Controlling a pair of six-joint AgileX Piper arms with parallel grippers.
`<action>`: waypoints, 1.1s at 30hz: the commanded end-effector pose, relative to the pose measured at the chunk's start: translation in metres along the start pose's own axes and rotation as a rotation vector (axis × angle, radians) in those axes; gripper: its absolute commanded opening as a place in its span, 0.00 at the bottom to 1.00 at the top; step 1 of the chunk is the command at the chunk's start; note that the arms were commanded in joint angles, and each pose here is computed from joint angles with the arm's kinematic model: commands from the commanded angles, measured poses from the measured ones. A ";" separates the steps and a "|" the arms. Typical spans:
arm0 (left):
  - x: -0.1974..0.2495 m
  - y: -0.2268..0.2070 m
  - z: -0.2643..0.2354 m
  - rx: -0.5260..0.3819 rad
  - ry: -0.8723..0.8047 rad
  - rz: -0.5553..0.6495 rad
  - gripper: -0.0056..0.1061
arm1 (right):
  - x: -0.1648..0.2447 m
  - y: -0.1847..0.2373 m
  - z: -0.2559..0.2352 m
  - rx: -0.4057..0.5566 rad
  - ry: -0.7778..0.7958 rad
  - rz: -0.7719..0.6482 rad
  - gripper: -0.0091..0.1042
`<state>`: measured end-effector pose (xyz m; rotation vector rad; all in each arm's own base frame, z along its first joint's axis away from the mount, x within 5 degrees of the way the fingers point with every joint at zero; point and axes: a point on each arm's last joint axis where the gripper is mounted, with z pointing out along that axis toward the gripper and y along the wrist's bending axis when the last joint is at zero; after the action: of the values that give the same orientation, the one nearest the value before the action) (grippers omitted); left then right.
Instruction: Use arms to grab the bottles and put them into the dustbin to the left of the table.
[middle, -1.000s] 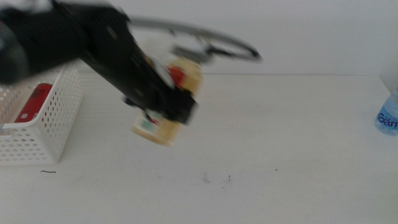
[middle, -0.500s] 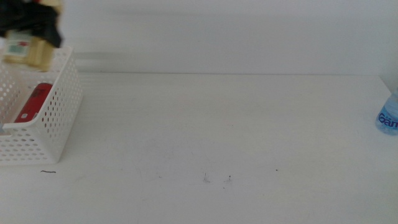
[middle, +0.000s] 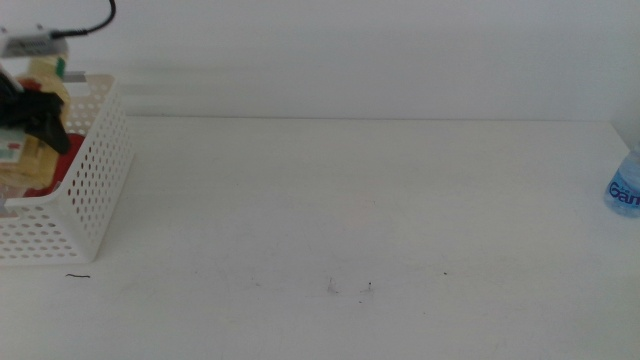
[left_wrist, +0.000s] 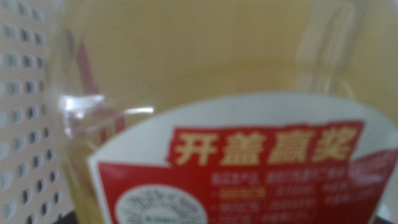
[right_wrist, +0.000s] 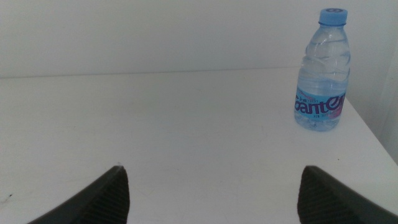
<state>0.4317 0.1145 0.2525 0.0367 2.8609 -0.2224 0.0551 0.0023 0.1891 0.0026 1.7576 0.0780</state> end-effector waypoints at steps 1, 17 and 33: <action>-0.005 -0.002 0.001 0.015 -0.037 0.007 0.09 | 0.000 -0.001 0.000 0.009 -0.010 -0.010 0.80; -0.009 -0.021 -0.009 0.019 -0.060 0.049 0.89 | 0.000 -0.001 0.000 0.009 -0.010 -0.010 0.80; 0.142 -0.139 -0.159 0.281 -0.730 0.406 0.89 | 0.000 -0.001 0.000 0.009 -0.010 -0.010 0.80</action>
<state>0.2648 0.0111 0.3839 0.4519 2.1036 -0.4224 0.0551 0.0023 0.1891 0.0026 1.7576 0.0780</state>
